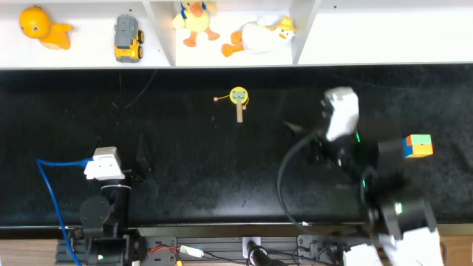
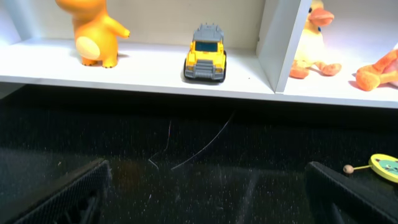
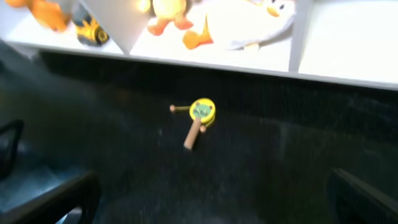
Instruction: Store Toys
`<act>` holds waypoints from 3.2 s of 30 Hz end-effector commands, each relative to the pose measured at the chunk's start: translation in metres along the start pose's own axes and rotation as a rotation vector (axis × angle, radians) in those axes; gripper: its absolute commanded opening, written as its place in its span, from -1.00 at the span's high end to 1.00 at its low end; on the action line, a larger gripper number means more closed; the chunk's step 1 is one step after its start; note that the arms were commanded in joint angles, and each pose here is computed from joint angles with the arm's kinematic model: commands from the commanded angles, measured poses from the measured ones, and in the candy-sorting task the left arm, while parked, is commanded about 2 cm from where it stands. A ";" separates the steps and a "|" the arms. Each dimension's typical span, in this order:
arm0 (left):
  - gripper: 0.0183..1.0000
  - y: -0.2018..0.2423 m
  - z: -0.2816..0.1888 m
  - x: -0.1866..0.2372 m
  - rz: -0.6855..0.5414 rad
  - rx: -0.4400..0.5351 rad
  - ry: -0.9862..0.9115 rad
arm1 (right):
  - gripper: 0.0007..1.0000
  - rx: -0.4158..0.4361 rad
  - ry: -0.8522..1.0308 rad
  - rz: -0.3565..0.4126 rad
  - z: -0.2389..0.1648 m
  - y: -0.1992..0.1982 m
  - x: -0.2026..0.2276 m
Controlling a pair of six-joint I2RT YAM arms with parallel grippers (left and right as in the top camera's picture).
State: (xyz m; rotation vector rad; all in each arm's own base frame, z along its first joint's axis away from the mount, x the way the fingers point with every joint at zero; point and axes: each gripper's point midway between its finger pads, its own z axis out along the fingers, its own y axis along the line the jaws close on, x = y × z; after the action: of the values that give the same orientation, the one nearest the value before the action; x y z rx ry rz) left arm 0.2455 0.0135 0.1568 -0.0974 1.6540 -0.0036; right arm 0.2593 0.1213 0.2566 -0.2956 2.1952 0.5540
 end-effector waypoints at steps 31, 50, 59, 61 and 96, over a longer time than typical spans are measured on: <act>-1.00 -0.001 0.000 0.001 -0.018 0.004 -0.007 | -0.83 0.300 0.702 0.170 0.180 0.065 0.095; -0.99 -0.001 0.000 0.001 -0.018 0.004 -0.007 | -0.53 0.316 0.707 0.166 0.237 0.034 0.114; -0.99 -0.001 0.000 0.001 -0.018 0.004 -0.007 | -0.34 0.299 0.677 0.166 0.254 0.035 0.115; -1.00 -0.001 0.000 0.001 -0.018 0.004 -0.007 | -0.29 0.299 0.677 0.165 0.255 0.035 0.115; -1.00 -0.001 0.000 0.001 -0.018 0.004 -0.007 | 0.91 0.332 0.896 0.204 0.225 0.032 0.156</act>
State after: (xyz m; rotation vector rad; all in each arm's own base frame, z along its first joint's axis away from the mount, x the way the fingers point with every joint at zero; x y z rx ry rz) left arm 0.2455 0.0135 0.1567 -0.0974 1.6543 -0.0036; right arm 0.3119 0.2570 0.0277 -0.1555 3.1063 0.1529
